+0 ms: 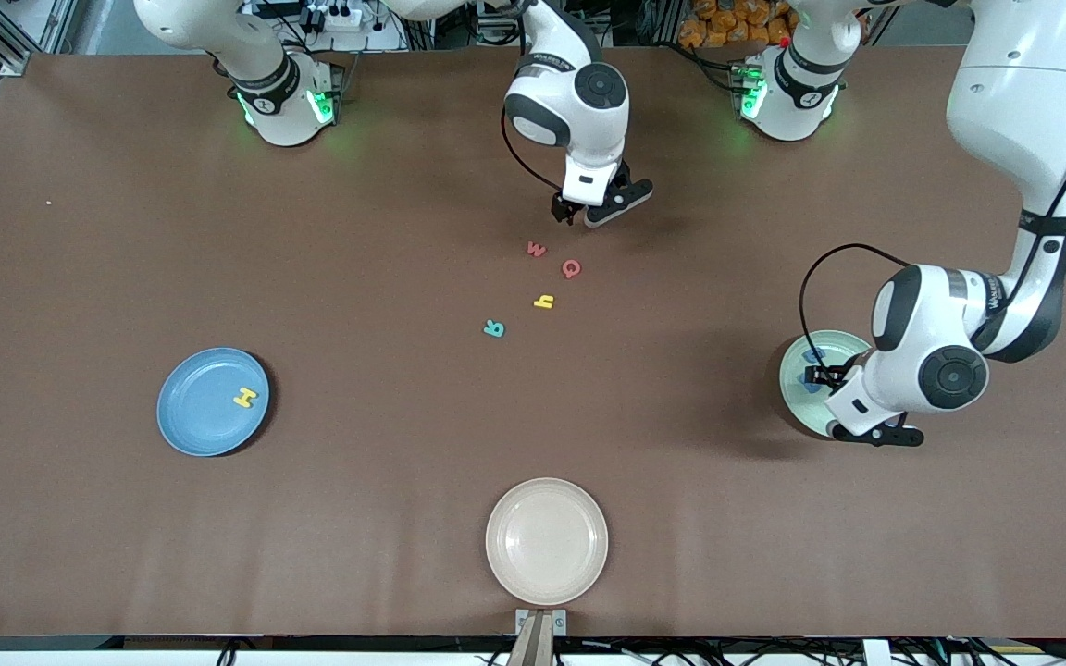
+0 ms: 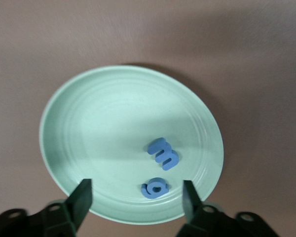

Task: Sort uppercase to blue plate, lowercase to green plate
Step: 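Grasp the blue uppercase M with the right gripper while the left withdraws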

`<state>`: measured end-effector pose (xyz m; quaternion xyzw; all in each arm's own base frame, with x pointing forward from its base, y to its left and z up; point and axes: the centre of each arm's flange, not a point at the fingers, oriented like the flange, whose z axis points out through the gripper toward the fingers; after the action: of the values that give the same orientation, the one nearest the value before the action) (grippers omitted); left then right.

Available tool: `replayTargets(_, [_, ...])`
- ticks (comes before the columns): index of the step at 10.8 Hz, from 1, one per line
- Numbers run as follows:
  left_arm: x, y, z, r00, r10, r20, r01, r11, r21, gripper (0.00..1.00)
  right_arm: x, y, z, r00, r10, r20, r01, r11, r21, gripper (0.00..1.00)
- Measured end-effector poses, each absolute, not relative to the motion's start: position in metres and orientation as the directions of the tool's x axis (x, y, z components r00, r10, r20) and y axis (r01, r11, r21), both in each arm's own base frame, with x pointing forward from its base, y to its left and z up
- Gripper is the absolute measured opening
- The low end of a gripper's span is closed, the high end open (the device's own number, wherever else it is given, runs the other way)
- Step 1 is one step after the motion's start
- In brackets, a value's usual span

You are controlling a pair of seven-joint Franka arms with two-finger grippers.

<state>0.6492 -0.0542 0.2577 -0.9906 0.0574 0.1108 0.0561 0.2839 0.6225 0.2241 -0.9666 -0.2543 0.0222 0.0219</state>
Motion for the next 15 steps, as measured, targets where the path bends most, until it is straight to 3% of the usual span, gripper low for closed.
replayTargets(1, [0.654,-0.05,0.278,0.974,-0.111,-0.197,-0.133,-0.986,-0.101,0.99,0.282,0.624,0.217,0.875,0.483,-0.03,0.481,-0.875,-0.055,1.0])
replayTargets(7, [0.637,-0.037,0.415,0.989,-0.091,-0.119,-0.109,-0.982,-0.154,1.0,0.24,0.639,0.173,0.878,0.477,-0.03,0.475,-0.878,-0.052,1.0])
replayTargets(15, [0.609,-0.062,0.485,0.986,-0.098,-0.134,-0.112,-0.989,-0.096,1.0,0.231,0.643,0.173,0.86,0.51,-0.005,0.51,-0.86,-0.027,1.0])
